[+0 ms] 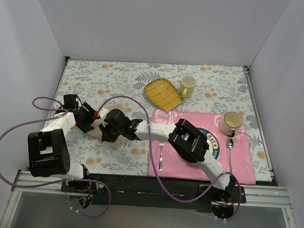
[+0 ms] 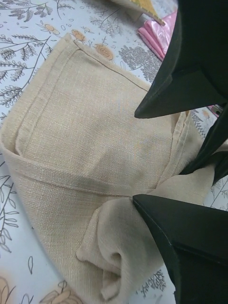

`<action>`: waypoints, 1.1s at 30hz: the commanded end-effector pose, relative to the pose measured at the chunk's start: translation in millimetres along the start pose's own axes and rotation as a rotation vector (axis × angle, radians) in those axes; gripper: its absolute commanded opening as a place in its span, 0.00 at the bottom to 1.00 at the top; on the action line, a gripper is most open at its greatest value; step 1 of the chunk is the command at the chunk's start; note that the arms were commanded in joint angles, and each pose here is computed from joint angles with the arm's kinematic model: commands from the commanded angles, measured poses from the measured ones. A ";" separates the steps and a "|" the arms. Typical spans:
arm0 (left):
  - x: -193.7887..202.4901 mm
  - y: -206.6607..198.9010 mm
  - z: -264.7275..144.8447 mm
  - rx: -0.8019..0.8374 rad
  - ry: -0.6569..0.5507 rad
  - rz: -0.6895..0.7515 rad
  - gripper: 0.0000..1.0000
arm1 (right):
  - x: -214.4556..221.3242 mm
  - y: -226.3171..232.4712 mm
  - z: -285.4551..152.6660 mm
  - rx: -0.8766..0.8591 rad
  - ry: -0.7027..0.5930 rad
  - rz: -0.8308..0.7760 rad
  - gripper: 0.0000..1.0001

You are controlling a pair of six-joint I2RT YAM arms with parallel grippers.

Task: Fold the napkin, place the utensils inside, and roll it up
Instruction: Roll the napkin with the utensil

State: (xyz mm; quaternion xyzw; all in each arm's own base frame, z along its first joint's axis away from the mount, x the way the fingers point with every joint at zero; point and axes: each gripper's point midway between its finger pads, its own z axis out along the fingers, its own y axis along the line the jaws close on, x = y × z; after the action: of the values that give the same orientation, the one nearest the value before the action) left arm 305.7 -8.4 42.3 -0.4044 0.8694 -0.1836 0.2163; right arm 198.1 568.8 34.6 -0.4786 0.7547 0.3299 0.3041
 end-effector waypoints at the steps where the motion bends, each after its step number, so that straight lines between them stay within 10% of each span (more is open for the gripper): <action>1: -17.8 0.6 -24.8 -0.122 -0.128 0.073 0.65 | 60.1 32.0 1.4 -0.206 0.176 0.372 0.01; 14: -0.6 14.1 -58.6 -0.198 -0.152 0.007 0.67 | 47.1 29.6 -22.9 -0.363 -0.015 1.012 0.01; 27: 55.9 40.7 -24.5 -0.252 0.102 -0.107 0.56 | 36.7 19.4 -26.5 -0.337 -0.076 1.029 0.01; 33: 55.9 53.0 -5.9 -0.297 0.120 -0.074 0.26 | 34.9 16.6 -30.8 -0.291 -0.063 0.926 0.01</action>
State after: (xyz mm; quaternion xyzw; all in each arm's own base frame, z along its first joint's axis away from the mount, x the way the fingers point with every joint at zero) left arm 234.7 -24.1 19.8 -0.4638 0.8752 -0.1000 0.0942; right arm 162.1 540.5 38.9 -0.1145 0.7931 0.5939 0.0722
